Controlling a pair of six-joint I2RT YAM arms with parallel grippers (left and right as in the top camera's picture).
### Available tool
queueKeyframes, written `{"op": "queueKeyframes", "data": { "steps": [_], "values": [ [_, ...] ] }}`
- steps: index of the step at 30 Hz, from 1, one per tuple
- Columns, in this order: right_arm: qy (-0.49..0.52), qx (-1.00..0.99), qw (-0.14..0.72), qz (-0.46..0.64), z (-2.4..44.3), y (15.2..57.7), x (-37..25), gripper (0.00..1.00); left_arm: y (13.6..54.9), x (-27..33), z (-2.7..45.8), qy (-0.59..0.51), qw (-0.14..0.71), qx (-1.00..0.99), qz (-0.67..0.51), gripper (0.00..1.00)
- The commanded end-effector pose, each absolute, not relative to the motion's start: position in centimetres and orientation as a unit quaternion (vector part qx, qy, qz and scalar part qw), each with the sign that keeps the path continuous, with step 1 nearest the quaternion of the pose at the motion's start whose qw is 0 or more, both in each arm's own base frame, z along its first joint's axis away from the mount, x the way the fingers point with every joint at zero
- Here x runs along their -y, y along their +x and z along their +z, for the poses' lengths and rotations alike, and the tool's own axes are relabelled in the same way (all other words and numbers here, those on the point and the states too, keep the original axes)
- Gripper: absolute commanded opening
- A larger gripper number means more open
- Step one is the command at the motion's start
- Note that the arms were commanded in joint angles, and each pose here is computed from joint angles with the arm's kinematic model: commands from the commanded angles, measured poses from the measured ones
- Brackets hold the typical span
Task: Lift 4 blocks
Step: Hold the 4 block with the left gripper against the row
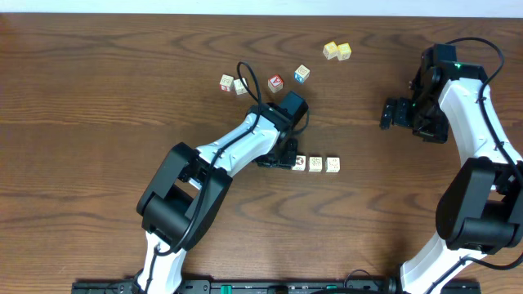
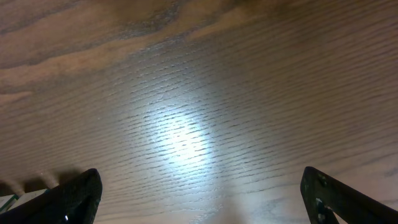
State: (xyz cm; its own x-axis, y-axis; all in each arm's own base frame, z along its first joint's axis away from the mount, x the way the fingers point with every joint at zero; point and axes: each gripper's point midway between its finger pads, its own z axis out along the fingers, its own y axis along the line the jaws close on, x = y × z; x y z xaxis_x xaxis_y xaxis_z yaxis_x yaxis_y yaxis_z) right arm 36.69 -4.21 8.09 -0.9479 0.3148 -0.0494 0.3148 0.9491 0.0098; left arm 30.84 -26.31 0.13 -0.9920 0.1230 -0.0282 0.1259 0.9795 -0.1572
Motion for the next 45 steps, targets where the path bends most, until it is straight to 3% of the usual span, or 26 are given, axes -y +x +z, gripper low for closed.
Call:
{"op": "queueKeyframes", "data": {
  "steps": [1, 18, 40, 43, 45],
  "values": [
    [0.156, -0.987, 0.031, -0.004, 8.4, 37.0, 4.5, 0.99, 30.2, 25.5, 0.2, 0.048, 0.004, -0.996, -0.069, 0.34],
    [0.156, -0.987, 0.031, -0.004, 8.4, 37.0, 4.5, 0.99, 28.4, 26.0, 0.3, 0.047, -0.04, -0.994, -0.091, 0.33],
    [0.156, -0.987, 0.031, -0.004, 8.4, 37.0, 4.5, 0.99, 29.8, 26.1, 0.3, 0.057, -0.007, -0.994, -0.088, 0.35],
    [0.156, -0.987, 0.031, -0.004, 8.4, 37.0, 4.5, 0.99, 29.8, 26.2, 0.3, 0.057, -0.006, -0.994, -0.089, 0.48],
    [0.156, -0.987, 0.031, -0.004, 8.4, 37.0, 4.5, 0.99, 29.8, 26.2, 0.3, 0.057, -0.006, -0.994, -0.089, 0.48]
  ]
}}
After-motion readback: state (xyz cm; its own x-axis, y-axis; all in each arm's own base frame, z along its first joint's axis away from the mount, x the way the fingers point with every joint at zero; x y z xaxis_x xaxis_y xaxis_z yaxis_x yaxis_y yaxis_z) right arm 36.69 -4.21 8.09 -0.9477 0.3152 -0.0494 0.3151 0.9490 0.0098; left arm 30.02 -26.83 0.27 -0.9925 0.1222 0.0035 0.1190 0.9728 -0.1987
